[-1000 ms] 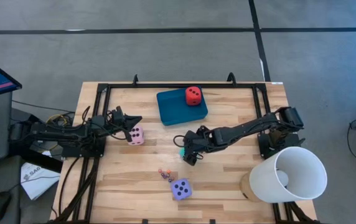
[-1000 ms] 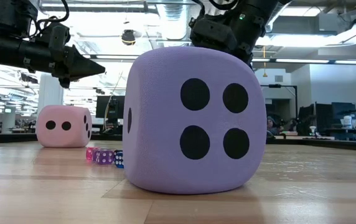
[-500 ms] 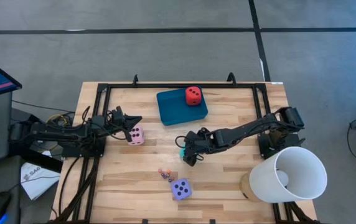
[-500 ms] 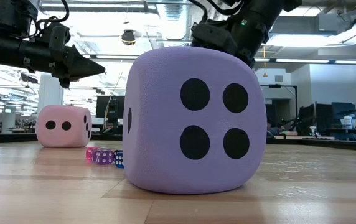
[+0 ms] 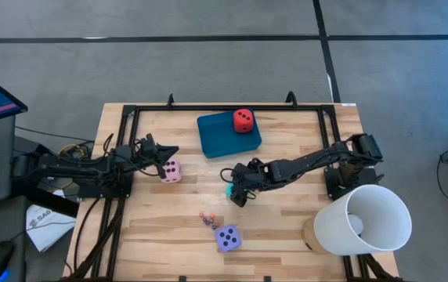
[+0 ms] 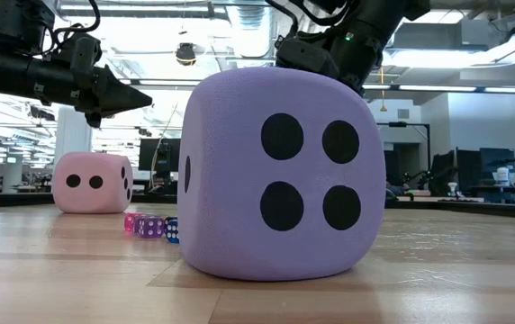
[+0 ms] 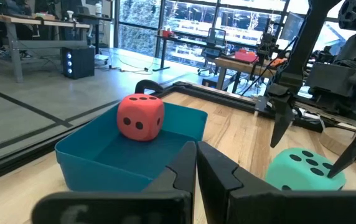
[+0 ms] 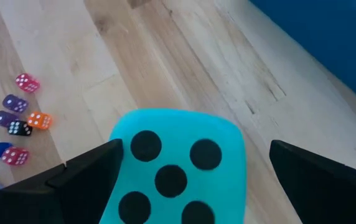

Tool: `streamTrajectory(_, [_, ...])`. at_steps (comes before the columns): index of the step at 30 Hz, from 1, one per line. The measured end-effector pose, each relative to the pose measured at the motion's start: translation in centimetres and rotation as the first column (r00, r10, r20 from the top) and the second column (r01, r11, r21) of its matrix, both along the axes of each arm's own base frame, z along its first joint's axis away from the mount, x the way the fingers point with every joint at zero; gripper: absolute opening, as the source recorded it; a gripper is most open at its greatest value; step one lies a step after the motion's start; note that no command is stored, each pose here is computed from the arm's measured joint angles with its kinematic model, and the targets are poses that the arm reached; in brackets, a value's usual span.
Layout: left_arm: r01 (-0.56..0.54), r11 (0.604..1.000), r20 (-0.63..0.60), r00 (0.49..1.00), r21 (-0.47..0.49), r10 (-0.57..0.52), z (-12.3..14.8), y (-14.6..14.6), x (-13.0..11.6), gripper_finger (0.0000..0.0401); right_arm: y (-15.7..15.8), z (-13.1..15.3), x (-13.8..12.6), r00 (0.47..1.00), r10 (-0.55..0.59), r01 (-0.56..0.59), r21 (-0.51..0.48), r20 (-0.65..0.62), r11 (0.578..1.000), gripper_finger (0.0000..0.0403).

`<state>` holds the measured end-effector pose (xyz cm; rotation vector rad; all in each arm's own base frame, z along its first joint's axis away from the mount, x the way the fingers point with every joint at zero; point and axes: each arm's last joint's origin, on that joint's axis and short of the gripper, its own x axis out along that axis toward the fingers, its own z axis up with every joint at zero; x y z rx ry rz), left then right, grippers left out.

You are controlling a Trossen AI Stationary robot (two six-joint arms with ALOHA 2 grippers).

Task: Pick & Place Dice
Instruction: Put the large blue dice into the blue bin

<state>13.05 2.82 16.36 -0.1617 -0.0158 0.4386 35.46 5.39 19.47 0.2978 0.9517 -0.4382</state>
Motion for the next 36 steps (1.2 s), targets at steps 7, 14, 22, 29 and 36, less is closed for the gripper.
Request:
streamTrajectory(7, [0.0, 1.0, 0.0, 1.0, 0.0, 0.0, 0.0, 0.0, 0.0, 0.0006, -0.1, 0.5, -0.2, 1.0, -0.004, 0.004, 0.002, 0.012, 1.0, 0.04])
streamTrajectory(14, [0.0, 1.0, 0.004, 1.0, 0.001, 0.0, 0.0, 0.0, 0.0, 0.0006, -0.4, 2.5, -0.7, 0.996, -0.031, 0.029, 0.027, 0.082, 0.999, 0.04])
streamTrajectory(22, [0.0, 1.0, 0.006, 1.0, 0.004, 0.0, 0.1, 0.0, 0.0, 0.0006, -0.8, 3.6, -1.0, 0.992, -0.043, 0.039, 0.038, 0.122, 0.999, 0.04])
streamTrajectory(29, [0.0, 1.0, 0.01, 1.0, 0.004, 0.0, 0.1, 0.0, 0.0, 0.0006, -0.7, 3.9, -0.6, 0.985, -0.042, 0.034, 0.051, 0.17, 0.998, 0.04])
streamTrajectory(36, [0.0, 1.0, 0.01, 1.0, 0.005, 0.0, 0.1, 0.0, 0.0, 0.0006, -0.6, 4.4, 0.0, 0.967, -0.045, 0.029, 0.067, 0.25, 0.997, 0.04])
